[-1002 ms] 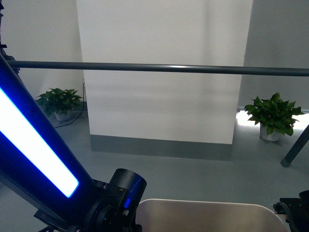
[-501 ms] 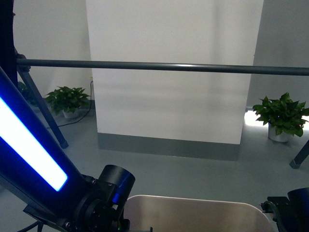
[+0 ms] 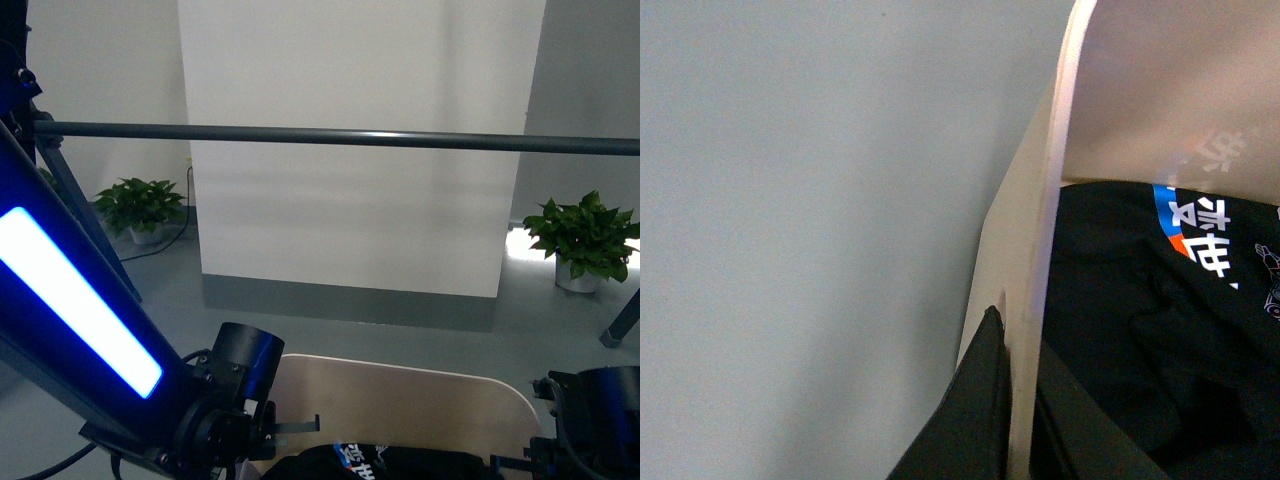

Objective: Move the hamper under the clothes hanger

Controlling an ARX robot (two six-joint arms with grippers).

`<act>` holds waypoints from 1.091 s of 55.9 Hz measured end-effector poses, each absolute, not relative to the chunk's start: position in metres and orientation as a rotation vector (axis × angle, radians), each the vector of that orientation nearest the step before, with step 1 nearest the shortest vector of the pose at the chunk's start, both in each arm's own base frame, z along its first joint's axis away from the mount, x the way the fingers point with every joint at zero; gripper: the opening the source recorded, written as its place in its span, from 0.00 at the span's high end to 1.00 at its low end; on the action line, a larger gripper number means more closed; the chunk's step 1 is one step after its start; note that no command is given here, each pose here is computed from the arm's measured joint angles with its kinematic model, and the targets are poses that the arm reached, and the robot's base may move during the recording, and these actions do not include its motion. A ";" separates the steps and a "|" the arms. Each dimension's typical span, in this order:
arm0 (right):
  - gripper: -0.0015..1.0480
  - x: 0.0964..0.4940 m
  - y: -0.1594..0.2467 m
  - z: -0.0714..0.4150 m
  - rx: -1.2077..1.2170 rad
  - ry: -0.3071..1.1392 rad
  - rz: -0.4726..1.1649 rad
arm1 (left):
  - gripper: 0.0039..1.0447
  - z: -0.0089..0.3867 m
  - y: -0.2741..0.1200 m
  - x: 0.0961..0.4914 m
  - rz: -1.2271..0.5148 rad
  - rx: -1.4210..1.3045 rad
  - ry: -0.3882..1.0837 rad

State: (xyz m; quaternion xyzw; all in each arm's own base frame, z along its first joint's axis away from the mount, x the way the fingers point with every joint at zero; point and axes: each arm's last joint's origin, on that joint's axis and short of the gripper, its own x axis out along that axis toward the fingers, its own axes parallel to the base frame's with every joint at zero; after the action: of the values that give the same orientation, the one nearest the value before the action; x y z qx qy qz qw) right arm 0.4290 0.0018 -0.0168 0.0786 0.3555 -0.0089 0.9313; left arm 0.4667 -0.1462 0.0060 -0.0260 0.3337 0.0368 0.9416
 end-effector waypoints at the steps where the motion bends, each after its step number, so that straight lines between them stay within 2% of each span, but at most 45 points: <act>1: 0.97 0.431 0.002 -0.017 0.163 0.729 -0.017 | 0.96 0.006 -0.147 0.468 0.076 -0.052 0.681; 27: 0.97 0.485 0.006 -0.030 0.140 0.830 -0.015 | 0.96 -0.015 -0.150 0.506 0.120 0.000 0.772; 53: 0.97 0.498 0.012 -0.040 0.121 0.845 -0.023 | 0.96 -0.031 -0.155 0.511 0.129 0.041 0.855; 58: 0.96 0.499 0.013 -0.042 0.115 0.844 -0.026 | 0.87 -0.031 -0.155 0.511 0.127 0.033 0.858; 61: 0.90 0.499 0.013 -0.043 0.115 0.848 -0.028 | 0.80 -0.031 -0.156 0.511 0.120 0.025 0.859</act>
State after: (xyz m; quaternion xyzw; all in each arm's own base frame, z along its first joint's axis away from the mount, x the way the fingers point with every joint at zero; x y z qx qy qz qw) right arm 0.4989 0.0126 -0.0426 0.0559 0.4110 -0.0135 0.9098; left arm 0.5114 -0.1557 -0.0311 0.0120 0.4161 0.0579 0.9074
